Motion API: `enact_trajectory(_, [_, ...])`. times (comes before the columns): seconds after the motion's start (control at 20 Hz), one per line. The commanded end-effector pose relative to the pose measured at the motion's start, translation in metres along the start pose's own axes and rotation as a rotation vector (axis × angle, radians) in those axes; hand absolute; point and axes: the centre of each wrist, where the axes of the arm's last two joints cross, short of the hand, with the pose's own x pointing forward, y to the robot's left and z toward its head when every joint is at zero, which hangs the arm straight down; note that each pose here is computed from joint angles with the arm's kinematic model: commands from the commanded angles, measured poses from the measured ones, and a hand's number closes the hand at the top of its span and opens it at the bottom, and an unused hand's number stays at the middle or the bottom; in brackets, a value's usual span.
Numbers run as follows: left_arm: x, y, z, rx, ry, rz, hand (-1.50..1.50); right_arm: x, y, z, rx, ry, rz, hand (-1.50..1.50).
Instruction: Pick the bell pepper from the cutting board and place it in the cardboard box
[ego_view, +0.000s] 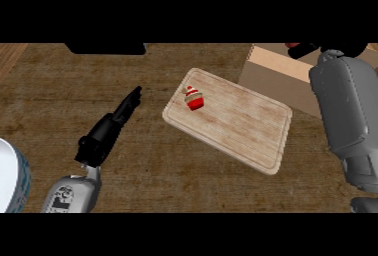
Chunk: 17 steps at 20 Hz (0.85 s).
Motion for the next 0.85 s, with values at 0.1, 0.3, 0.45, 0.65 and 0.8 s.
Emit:
enact_trajectory(0.1, [-0.002, -0.016, -0.002, -0.002, 0.005, 0.0, 0.0, -0.03, 0.027, -0.017, 0.087, 0.055, -0.098, -1.5])
enact_trajectory(0.3, [-0.005, 0.0, -0.008, -0.017, -0.003, 0.0, 0.0, -0.029, 0.028, -0.014, -0.001, 0.0, -0.282, -1.5])
enact_trajectory(0.45, [0.001, 0.002, -0.002, -0.007, 0.009, 0.003, 0.0, -0.042, 0.025, -0.013, -0.13, 0.003, -0.448, -1.5])
enact_trajectory(0.65, [0.005, -0.002, -0.006, -0.008, -0.004, -0.004, 0.0, -0.048, -0.001, -0.023, -0.232, 0.002, -0.663, -1.5])
enact_trajectory(0.8, [0.008, 0.016, 0.001, 0.015, 0.0, -0.014, 0.0, -0.091, -0.003, -0.025, -0.289, 0.015, -0.738, -1.5])
